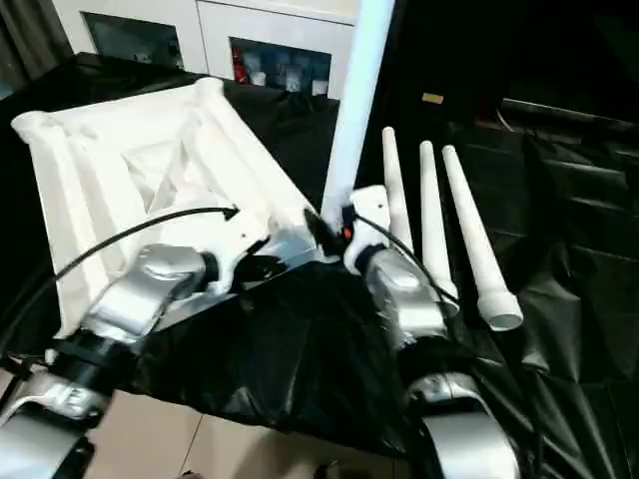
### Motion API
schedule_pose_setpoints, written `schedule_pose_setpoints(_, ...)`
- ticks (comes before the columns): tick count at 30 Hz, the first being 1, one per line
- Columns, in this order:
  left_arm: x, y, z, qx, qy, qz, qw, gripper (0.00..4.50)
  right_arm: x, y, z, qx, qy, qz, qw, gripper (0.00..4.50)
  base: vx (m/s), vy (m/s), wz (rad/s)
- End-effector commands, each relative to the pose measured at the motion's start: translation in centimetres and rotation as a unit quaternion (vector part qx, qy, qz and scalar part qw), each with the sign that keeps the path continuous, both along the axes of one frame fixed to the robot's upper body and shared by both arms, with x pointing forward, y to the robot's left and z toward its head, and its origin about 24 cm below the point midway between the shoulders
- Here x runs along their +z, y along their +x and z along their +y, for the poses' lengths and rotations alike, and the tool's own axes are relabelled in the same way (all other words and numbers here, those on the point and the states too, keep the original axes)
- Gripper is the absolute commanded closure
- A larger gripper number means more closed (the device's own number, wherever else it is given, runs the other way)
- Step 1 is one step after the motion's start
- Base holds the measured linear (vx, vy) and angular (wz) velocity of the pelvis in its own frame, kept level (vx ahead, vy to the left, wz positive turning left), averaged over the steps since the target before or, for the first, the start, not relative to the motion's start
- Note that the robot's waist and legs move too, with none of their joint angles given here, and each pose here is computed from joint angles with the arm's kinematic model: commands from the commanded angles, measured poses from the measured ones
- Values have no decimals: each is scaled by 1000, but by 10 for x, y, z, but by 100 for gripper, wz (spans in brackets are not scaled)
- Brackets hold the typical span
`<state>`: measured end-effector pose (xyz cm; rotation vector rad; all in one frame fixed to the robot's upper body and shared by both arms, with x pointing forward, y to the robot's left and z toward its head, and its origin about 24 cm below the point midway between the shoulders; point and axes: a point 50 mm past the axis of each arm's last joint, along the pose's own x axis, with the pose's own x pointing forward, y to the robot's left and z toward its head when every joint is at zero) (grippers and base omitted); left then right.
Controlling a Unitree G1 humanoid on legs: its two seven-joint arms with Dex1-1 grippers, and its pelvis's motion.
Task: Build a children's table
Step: Insert table leg to table base, then rotate leg to tighten
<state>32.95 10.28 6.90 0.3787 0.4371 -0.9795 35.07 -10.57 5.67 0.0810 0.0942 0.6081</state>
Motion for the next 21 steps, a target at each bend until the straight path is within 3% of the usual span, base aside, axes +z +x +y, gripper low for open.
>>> schedule_pose_setpoints(1, 7, -7, -17, -67, -48, -5, 997, 450, -22, -15, 14, 77, -16, 51, 996, 83, 0, 0, 0)
schedule_pose_setpoints(7, 6, -15, -7, -143, -38, 0, 989, 450, -10, -28, -2, 194, -37, 21, 980, 83, 0, 0, 0)
schedule_pose_setpoints(10, 5, -16, -6, -148, -34, 5, 988, 450, -10, -30, -3, 209, -42, 22, 977, 83, 0, 0, 0)
schedule_pose_setpoints(13, 2, -22, 1, -196, -24, 20, 980, 450, -12, -42, -18, 284, -97, 29, 954, 83, 0, 0, 0)
schedule_pose_setpoints(21, -2, -30, 10, -252, -14, 41, 967, 450, -11, -55, -30, 349, -122, 53, 928, 83, 0, 0, 0)
